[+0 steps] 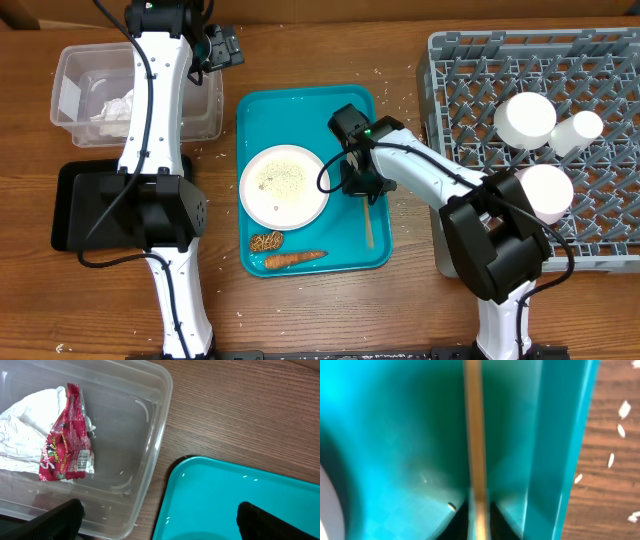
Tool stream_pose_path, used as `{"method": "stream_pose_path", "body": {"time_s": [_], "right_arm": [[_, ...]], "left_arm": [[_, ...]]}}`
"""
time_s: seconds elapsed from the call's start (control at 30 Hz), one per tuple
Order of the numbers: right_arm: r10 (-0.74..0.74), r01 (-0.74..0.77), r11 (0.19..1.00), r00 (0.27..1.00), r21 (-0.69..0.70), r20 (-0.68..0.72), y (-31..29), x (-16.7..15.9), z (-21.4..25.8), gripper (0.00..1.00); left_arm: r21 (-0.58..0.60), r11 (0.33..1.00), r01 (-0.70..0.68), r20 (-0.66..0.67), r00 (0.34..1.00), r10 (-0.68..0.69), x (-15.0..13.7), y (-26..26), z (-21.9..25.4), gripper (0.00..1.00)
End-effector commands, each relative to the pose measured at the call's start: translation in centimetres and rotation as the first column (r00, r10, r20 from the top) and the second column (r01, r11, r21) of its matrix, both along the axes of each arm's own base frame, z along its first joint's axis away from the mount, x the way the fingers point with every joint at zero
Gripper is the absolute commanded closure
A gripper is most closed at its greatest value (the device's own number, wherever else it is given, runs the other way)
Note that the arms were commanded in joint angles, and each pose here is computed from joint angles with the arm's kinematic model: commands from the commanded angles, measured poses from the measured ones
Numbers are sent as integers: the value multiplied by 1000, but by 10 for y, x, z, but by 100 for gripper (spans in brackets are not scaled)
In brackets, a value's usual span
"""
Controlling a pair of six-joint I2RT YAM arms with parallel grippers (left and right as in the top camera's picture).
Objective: Sort waste into correct bins and load items into the dishwasher
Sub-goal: 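Reach the right gripper to the wooden stick and grasp it, then carry the wooden stick right and drop it into the rack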
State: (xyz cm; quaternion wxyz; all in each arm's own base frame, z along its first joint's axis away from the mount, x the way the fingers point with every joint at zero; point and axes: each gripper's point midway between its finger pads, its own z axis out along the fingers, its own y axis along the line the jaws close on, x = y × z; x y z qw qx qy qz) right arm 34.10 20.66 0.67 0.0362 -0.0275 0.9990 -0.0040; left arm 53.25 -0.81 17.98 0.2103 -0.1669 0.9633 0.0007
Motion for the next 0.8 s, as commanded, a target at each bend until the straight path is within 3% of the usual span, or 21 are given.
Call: {"method": "stream_pose_path", "body": {"time_s": [0.0, 0.23, 0.4, 0.6, 0.77], "right_arm": [[-12, 12, 1000, 1000, 0, -9, -1, -1, -3, 96], [-40, 41, 998, 999, 38, -14, -1, 13, 33, 96], [-78, 71, 994, 993, 86, 88, -26, 46, 112, 96], [-56, 22, 994, 939, 104, 339, -94, 93, 214, 96], [-73, 54, 997, 917, 61, 392, -160, 112, 226, 96]], "left_arm": [[-12, 1000, -14, -4, 1000, 14, -1, -2, -2, 0], [-12, 1000, -14, -4, 1000, 14, -1, -2, -2, 0], [-12, 1000, -14, -4, 1000, 14, -1, -2, -2, 0], [-12, 1000, -14, -4, 1000, 14, -1, -2, -2, 0], [-12, 1000, -14, -4, 1000, 14, -1, -2, -2, 0]]}}
